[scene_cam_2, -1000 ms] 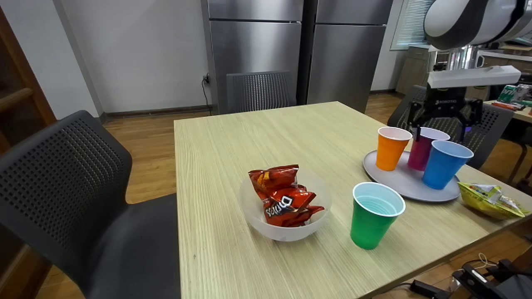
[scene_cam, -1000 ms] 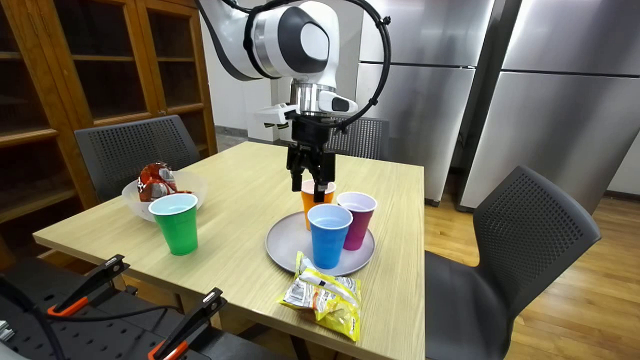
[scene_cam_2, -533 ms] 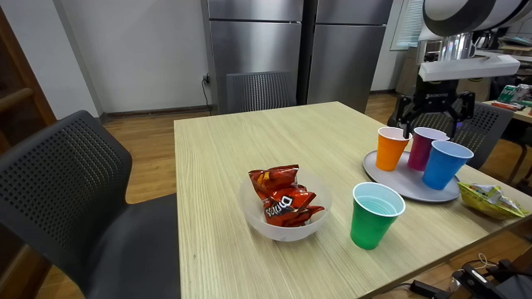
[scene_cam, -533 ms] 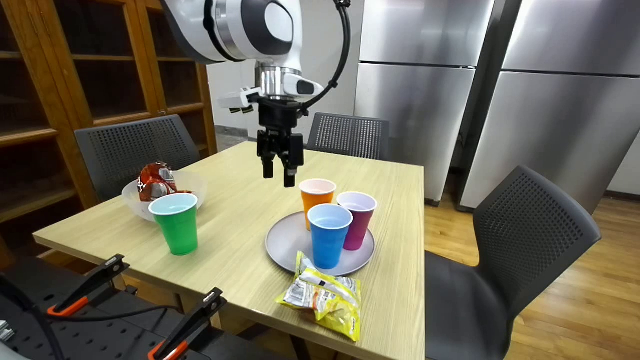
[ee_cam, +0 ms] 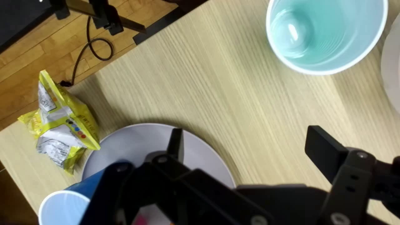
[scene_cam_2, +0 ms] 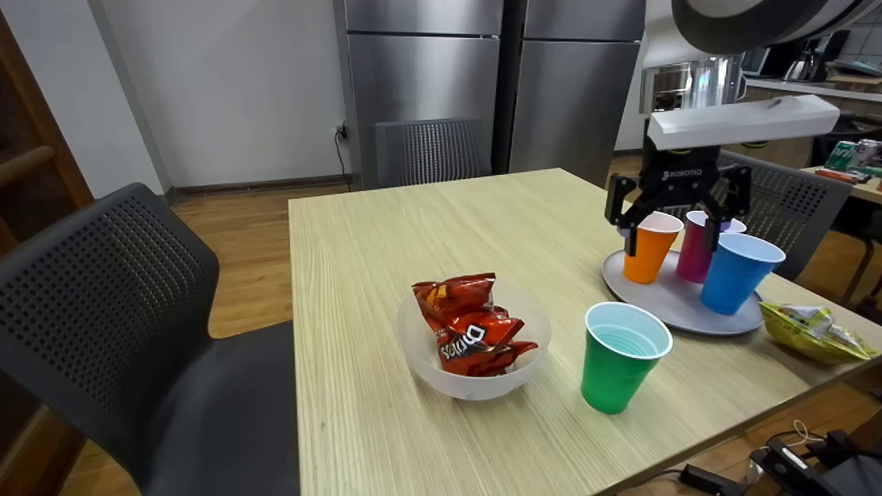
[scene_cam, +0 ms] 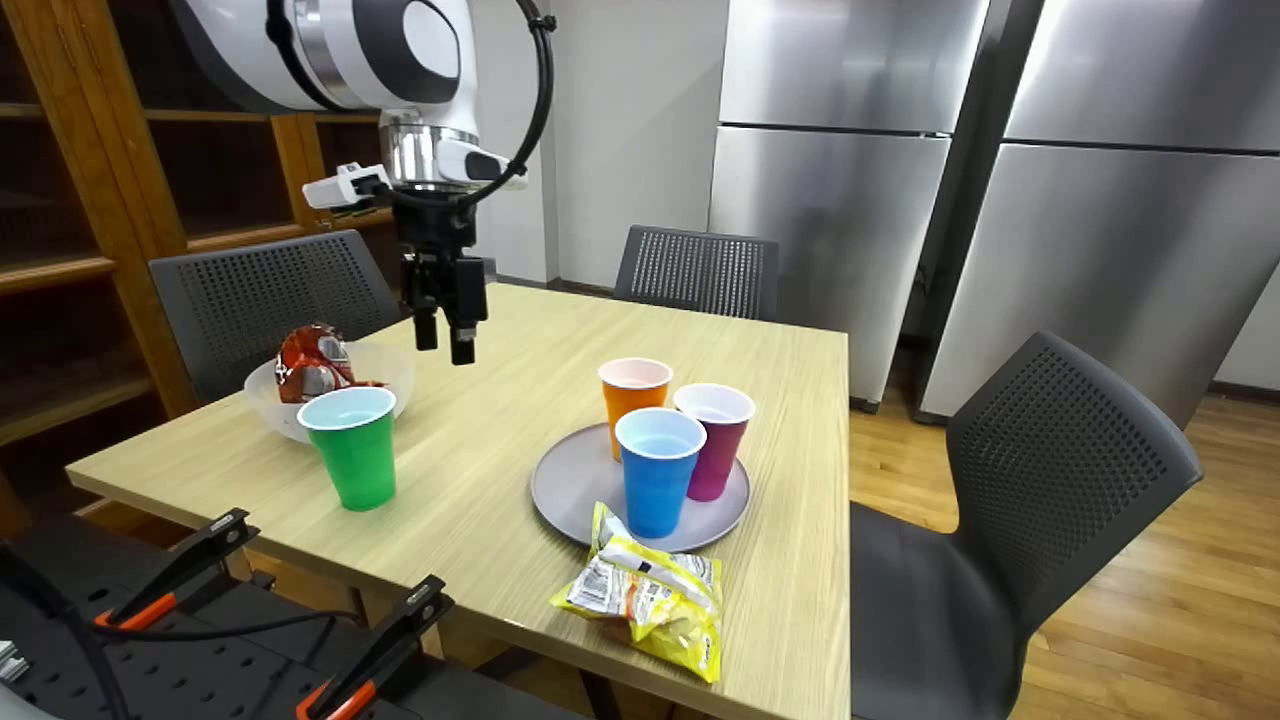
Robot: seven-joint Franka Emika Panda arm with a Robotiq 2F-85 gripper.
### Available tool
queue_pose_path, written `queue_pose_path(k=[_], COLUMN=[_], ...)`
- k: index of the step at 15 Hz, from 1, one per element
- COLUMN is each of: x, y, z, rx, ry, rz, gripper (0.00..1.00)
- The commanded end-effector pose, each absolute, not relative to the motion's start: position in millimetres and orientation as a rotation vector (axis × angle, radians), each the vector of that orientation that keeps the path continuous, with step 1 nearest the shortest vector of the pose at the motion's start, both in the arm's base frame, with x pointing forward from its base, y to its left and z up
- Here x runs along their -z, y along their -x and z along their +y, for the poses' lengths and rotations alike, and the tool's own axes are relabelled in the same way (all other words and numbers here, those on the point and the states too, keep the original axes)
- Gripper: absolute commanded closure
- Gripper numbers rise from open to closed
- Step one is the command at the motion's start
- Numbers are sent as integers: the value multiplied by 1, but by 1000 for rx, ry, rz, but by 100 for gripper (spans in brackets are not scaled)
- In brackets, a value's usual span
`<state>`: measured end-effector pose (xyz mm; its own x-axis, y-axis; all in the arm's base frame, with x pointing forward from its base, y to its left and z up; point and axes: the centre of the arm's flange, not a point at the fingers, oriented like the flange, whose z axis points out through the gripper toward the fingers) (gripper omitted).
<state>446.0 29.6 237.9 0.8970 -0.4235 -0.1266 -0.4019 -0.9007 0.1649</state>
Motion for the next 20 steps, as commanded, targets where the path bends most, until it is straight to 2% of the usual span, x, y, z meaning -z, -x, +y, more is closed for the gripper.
queue_pose_path(k=[1, 11, 20], x=[-245, -232, -221], y=[-414, -366, -380], z=[71, 137, 167], rx=[231, 278, 228], ry=[-2933, -2933, -2908], rz=[-607, -587, -607], gripper=[0, 0, 0])
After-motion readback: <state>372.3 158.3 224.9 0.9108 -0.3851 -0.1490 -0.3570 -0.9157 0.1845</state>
